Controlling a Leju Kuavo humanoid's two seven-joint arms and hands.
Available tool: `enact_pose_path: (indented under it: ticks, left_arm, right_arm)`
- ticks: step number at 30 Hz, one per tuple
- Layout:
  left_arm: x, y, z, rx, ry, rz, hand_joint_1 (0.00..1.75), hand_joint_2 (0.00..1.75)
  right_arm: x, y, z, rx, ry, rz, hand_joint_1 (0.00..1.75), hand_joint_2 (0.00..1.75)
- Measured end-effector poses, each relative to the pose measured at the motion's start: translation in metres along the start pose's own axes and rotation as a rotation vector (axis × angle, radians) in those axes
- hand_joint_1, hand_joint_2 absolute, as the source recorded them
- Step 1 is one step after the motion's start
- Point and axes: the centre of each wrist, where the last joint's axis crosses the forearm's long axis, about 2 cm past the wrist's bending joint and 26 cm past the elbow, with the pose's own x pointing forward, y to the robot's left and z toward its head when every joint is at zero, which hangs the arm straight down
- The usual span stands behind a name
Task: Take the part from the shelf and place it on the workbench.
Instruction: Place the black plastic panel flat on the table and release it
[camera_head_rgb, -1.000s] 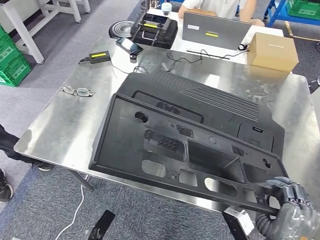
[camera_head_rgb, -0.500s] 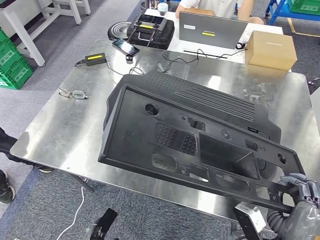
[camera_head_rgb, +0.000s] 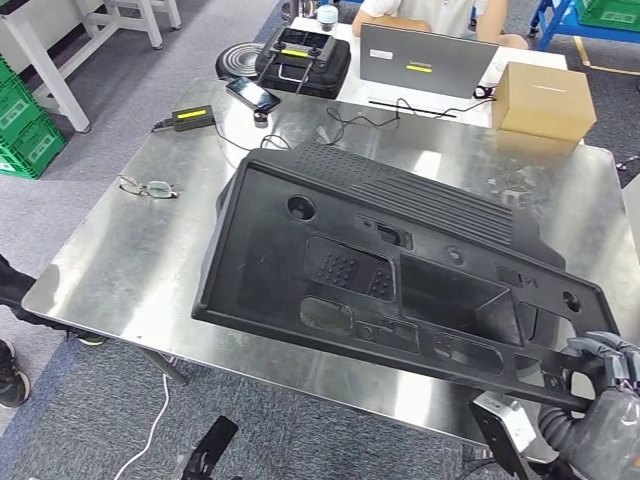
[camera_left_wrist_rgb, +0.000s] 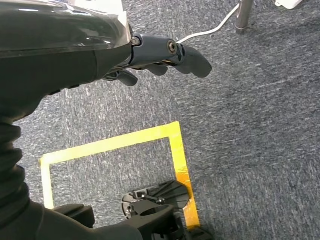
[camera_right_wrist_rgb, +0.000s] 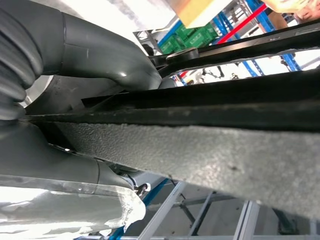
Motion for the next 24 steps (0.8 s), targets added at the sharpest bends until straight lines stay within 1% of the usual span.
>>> enact_pose_path:
  ticks: [7, 11, 15, 24]
  left_arm:
    - [0.0, 0.0, 0.0, -0.004, -0.004, -0.002, 0.0, 1.75]
    - [0.001, 0.0, 0.0, -0.027, -0.005, -0.004, 0.0, 1.75]
    - [0.002, 0.0, -0.001, -0.033, 0.0, -0.025, 0.0, 0.0]
    - [0.012, 0.001, -0.006, -0.05, 0.008, -0.094, 0.0, 0.0]
  right_arm:
    - [-0.001, 0.001, -0.001, 0.0, -0.002, 0.002, 1.75, 1.75]
    - [-0.003, 0.004, -0.007, 0.002, 0.002, 0.005, 1.75, 1.75]
    - [-0.007, 0.01, -0.016, 0.018, 0.002, 0.018, 1.75, 1.75]
    - [-0.021, 0.041, -0.054, 0.101, -0.024, 0.193, 1.75, 1.75]
